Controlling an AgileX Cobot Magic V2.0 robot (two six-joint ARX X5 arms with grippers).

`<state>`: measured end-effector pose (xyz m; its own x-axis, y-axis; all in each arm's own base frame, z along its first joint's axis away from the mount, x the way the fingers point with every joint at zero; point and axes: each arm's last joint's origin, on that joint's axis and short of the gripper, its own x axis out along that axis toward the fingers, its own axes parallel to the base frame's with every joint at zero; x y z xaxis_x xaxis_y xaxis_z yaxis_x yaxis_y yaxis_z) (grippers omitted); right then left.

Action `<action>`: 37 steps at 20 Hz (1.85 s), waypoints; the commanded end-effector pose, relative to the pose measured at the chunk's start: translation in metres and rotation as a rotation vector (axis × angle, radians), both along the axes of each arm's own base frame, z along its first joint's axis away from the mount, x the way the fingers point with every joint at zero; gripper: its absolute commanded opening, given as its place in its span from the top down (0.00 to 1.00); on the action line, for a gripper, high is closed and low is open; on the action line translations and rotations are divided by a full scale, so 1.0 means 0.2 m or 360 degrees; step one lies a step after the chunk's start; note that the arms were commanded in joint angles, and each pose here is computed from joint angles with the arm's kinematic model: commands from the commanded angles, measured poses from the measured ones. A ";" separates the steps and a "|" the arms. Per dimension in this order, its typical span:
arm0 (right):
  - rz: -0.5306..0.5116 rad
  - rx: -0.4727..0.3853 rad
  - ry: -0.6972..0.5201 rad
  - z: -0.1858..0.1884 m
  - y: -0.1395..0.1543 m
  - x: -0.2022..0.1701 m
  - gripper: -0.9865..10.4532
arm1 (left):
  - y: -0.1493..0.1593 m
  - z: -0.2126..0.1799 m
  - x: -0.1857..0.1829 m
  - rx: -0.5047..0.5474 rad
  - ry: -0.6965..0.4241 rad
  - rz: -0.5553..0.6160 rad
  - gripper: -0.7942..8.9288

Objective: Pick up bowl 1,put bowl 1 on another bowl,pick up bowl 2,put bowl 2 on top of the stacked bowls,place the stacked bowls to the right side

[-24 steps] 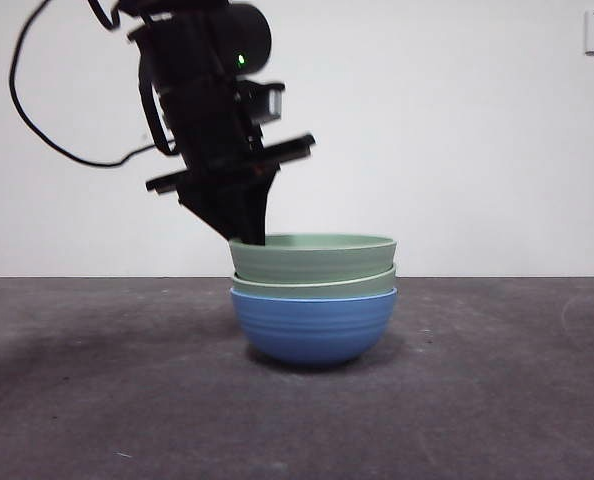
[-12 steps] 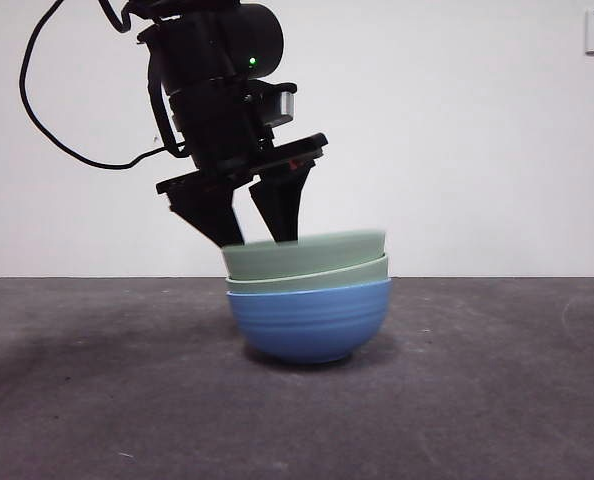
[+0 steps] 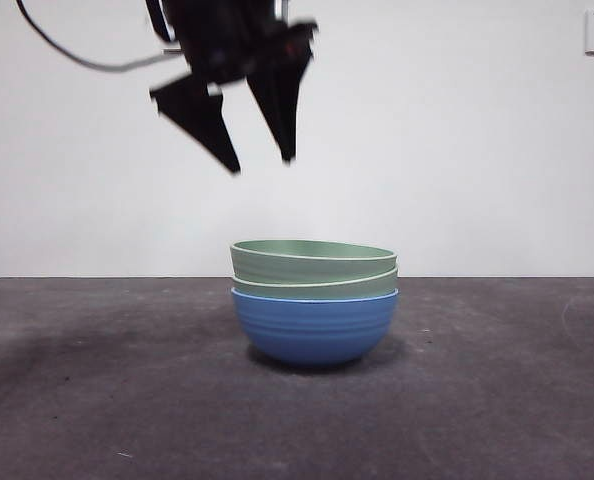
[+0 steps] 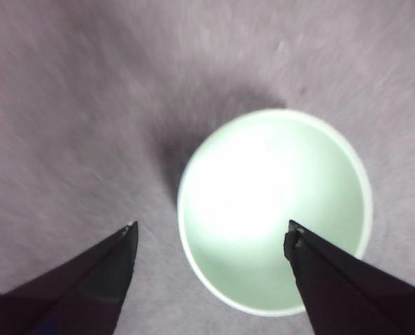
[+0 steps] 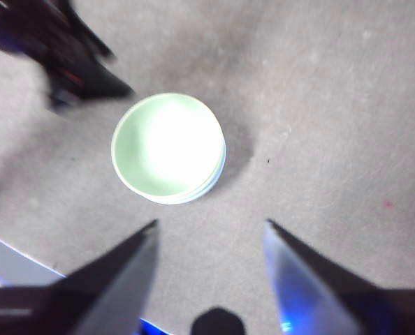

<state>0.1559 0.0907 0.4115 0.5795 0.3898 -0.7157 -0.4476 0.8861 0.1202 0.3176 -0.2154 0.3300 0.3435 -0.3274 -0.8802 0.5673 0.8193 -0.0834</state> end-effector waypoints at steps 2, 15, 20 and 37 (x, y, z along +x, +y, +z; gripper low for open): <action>0.0001 -0.0046 0.0084 -0.07 0.08 0.13 0.50 | 0.07 0.21 -0.10 -0.0063 -0.0152 -0.0033 0.55; 0.0009 -0.0222 0.0684 -0.78 0.44 0.75 0.50 | 0.45 0.66 -0.65 -0.0119 -0.0423 -0.0032 0.55; 0.0017 -0.0245 0.0813 -0.98 0.49 0.83 0.50 | 0.49 0.68 -0.71 -0.0111 -0.0411 -0.0032 0.55; 0.0017 -0.0190 0.0895 -1.08 0.50 0.88 0.78 | 0.49 0.68 -0.71 -0.0112 -0.0405 -0.0035 0.56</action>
<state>0.3300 0.1906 0.2019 0.1037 0.2955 -0.9497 -0.3626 0.9004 0.2405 0.1776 -0.1198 0.4669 0.5582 -0.4076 -0.7227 0.5921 0.8059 0.0028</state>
